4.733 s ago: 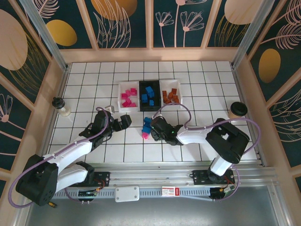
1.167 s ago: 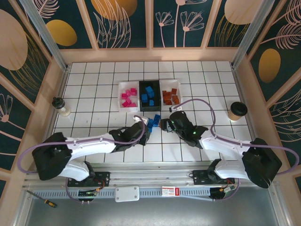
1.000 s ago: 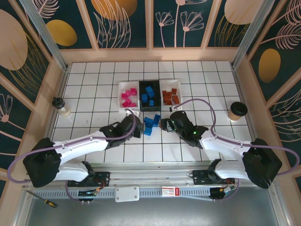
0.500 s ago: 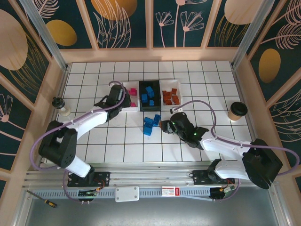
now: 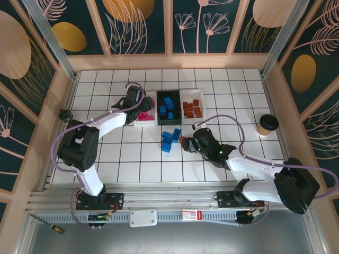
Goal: Sort the legos into containers by color
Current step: Place the lego in the container, then pick up the lego from the center of the table, then place the lego in the container, then pick up the lego from the middle-left of the table, then place the lego in the container, then move the lego to the center of the table, then pick up the lego from the center of the table, then place the lego in the container.
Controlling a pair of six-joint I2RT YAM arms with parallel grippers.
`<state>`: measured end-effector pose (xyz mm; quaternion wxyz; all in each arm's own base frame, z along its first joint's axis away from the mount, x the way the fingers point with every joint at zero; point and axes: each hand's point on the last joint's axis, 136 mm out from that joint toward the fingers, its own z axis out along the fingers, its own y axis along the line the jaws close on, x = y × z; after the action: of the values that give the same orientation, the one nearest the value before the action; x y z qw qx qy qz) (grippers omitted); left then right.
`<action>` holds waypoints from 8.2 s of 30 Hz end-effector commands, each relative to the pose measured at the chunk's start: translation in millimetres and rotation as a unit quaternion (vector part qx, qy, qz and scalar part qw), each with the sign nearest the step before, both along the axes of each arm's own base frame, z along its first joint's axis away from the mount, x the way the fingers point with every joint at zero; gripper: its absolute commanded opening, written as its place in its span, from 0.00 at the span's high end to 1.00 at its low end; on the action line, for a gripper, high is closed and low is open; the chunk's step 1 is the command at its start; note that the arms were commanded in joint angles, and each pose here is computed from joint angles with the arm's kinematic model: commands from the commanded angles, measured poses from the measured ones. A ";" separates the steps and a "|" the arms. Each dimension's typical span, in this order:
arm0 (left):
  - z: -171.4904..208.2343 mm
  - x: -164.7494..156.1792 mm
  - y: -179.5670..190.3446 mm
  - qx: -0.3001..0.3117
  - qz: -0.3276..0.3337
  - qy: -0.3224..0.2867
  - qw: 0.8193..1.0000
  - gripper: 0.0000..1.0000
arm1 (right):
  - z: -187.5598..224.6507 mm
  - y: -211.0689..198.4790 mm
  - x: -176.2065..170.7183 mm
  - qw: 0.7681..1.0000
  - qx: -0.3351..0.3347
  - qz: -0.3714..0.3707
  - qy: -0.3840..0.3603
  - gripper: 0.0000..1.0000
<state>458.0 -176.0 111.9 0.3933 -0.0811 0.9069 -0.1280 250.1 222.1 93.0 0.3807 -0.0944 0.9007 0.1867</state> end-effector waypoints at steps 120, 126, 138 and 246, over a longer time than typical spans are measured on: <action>34.9 -144.5 -102.7 0.004 -0.194 -0.022 0.981 0.66 | 34.5 -13.8 66.9 0.995 0.046 -0.080 -0.030 0.39; 52.6 -72.2 -120.2 -0.004 -0.175 -0.039 0.984 0.68 | 18.9 -8.1 49.8 0.996 0.051 -0.070 -0.014 0.39; 5.8 -9.7 -130.2 0.013 -0.148 0.002 0.989 0.45 | -3.2 -0.7 27.1 0.998 0.042 -0.052 0.006 0.39; 14.2 -183.6 -13.1 -0.098 -0.108 -0.024 0.989 0.01 | 58.3 78.8 221.4 0.976 -0.141 -0.104 -0.131 0.39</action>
<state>277.4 -189.0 126.0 0.3907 -0.0196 0.8844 -0.2546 472.7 303.6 123.4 0.4680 -0.0870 0.8794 0.0011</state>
